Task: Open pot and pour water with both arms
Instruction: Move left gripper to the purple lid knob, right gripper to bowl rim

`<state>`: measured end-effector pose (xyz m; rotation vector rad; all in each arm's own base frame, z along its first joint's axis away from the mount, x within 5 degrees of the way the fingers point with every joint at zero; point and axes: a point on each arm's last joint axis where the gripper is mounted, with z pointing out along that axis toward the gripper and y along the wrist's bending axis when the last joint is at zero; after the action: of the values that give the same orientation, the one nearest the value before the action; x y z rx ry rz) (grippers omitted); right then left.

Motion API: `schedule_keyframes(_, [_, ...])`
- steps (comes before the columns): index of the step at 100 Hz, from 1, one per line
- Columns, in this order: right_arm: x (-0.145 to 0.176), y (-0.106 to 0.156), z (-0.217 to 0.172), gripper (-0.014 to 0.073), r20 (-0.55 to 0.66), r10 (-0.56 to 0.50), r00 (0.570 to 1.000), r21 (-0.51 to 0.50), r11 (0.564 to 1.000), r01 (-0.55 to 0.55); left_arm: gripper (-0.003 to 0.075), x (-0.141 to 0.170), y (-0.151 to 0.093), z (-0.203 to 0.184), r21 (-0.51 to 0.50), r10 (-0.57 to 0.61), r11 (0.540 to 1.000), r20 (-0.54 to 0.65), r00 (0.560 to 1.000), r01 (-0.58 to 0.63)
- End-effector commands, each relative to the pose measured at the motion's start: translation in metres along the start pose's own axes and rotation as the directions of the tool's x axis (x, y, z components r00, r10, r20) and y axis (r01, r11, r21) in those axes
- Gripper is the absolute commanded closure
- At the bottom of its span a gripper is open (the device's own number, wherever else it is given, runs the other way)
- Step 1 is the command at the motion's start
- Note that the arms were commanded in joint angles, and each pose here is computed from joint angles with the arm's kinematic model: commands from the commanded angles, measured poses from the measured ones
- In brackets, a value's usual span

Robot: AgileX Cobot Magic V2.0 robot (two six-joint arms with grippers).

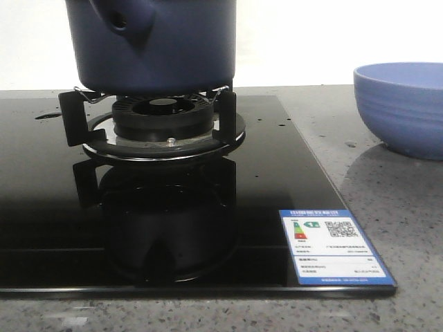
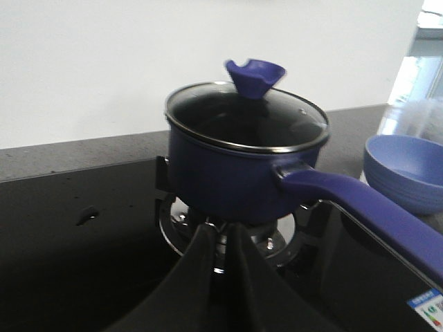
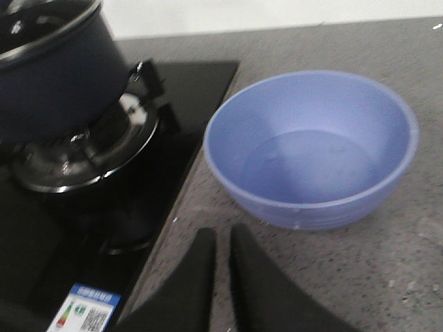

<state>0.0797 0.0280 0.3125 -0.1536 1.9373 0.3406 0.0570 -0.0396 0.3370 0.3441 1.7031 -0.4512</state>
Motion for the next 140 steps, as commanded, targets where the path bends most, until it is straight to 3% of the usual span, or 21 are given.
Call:
schedule_keyframes(1, [-0.019, 0.003, 0.001, 0.0353, 0.037, -0.03, 0.999, -0.016, 0.999, 0.031, 0.0648, -0.015, -0.001, 0.001, 0.012, -0.01, 1.0, 0.064, 0.998, 0.009])
schedule_keyframes(10, [-0.026, 0.004, 0.002, 0.0125, 0.034, -0.024, 0.999, -0.028, 0.999, 0.025, 0.0573, -0.015, -0.001, 0.002, 0.021, -0.021, 1.0, 0.06, 0.998, 0.02])
schedule_keyframes(16, [-0.029, 0.004, 0.002, 0.0062, 0.038, -0.025, 0.999, -0.028, 0.999, 0.026, 0.0515, -0.015, -0.001, 0.002, 0.023, -0.024, 0.999, 0.061, 0.998, 0.022])
schedule_keyframes(30, [-0.031, 0.005, 0.002, 0.0063, 0.049, -0.009, 0.999, -0.038, 0.999, 0.011, 0.0353, -0.016, -0.003, 0.002, 0.051, -0.076, 0.996, 0.073, 0.994, 0.073])
schedule_keyframes(37, [-0.032, 0.006, 0.002, 0.0063, 0.051, 0.001, 0.999, -0.045, 0.999, 0.001, 0.0309, -0.018, -0.003, 0.003, 0.056, -0.103, 0.994, 0.087, 0.991, 0.098])
schedule_keyframes(69, [-0.038, 0.003, 0.001, 0.0063, 0.119, 0.005, 0.993, -0.02, 1.0, -0.002, 0.0312, -0.04, -0.002, 0.025, 0.112, -0.096, 0.99, 0.127, 0.987, 0.082])
schedule_keyframes(105, [-0.038, 0.004, 0.001, 0.0063, 0.12, 0.01, 0.993, -0.023, 1.0, -0.008, 0.0307, -0.079, 0.011, 0.107, 0.191, -0.051, 0.981, 0.028, 0.998, 0.045])
schedule_keyframes(123, [-0.038, 0.004, 0.001, 0.0063, 0.12, 0.01, 0.993, -0.023, 1.0, -0.008, 0.0178, -0.086, 0.016, 0.148, 0.266, -0.068, 0.961, -0.024, 0.997, 0.072])
schedule_keyframes(140, [-0.038, 0.004, 0.001, 0.0063, 0.119, 0.01, 0.993, -0.024, 1.0, -0.007, 0.0169, -0.088, 0.019, 0.174, 0.318, -0.054, 0.945, -0.064, 0.996, 0.072])
